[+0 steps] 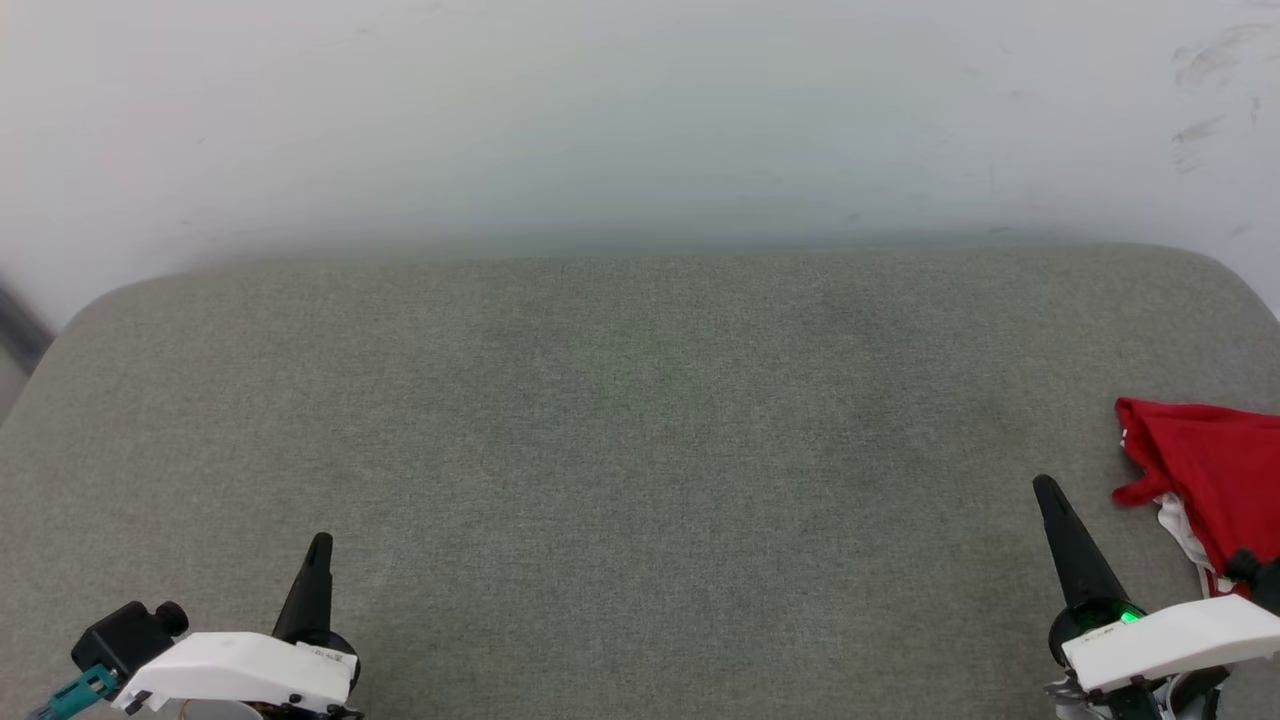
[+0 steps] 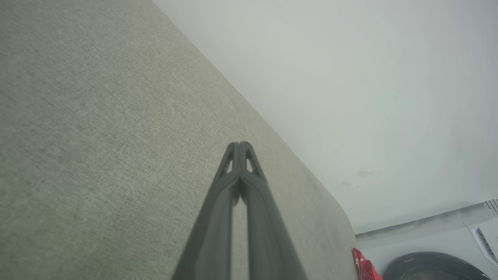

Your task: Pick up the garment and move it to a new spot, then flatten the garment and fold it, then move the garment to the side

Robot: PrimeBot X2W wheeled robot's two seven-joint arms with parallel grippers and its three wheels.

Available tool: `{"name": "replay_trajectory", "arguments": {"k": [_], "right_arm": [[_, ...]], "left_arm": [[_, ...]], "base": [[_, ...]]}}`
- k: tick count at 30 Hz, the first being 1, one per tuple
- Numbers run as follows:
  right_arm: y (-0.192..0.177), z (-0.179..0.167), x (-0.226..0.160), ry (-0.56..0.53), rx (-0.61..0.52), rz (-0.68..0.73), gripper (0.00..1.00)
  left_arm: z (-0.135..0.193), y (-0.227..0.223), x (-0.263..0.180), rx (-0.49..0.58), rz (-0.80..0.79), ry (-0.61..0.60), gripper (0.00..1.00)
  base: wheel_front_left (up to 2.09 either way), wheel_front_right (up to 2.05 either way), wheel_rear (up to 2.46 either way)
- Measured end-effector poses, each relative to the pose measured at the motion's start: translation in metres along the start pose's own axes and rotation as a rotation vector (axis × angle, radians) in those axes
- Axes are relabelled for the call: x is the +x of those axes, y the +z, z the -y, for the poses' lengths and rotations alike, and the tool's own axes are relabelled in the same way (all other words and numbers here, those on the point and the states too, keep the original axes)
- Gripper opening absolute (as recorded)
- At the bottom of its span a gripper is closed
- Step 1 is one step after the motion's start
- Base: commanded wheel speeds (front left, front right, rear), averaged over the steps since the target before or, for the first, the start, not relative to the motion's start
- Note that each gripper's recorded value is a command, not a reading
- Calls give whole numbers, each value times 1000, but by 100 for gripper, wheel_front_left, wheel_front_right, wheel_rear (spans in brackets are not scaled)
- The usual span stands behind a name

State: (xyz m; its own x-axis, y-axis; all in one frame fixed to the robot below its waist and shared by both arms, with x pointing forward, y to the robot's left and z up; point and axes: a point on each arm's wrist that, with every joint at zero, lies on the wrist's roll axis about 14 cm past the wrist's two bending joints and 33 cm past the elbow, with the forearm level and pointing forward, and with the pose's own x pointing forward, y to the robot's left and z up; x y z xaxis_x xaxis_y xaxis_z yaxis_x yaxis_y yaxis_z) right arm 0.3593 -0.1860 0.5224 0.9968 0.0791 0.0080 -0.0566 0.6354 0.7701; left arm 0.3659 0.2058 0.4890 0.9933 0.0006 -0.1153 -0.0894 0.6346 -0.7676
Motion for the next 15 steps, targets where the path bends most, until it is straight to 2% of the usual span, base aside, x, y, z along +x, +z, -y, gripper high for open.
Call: {"name": "replay_trajectory", "arguments": {"k": [15], "right_arm": [[-1, 7, 5, -15, 172, 11, 0]], "left_arm": [[4, 1, 6, -176, 2, -12, 0]], "base": [[0, 0, 0]]}}
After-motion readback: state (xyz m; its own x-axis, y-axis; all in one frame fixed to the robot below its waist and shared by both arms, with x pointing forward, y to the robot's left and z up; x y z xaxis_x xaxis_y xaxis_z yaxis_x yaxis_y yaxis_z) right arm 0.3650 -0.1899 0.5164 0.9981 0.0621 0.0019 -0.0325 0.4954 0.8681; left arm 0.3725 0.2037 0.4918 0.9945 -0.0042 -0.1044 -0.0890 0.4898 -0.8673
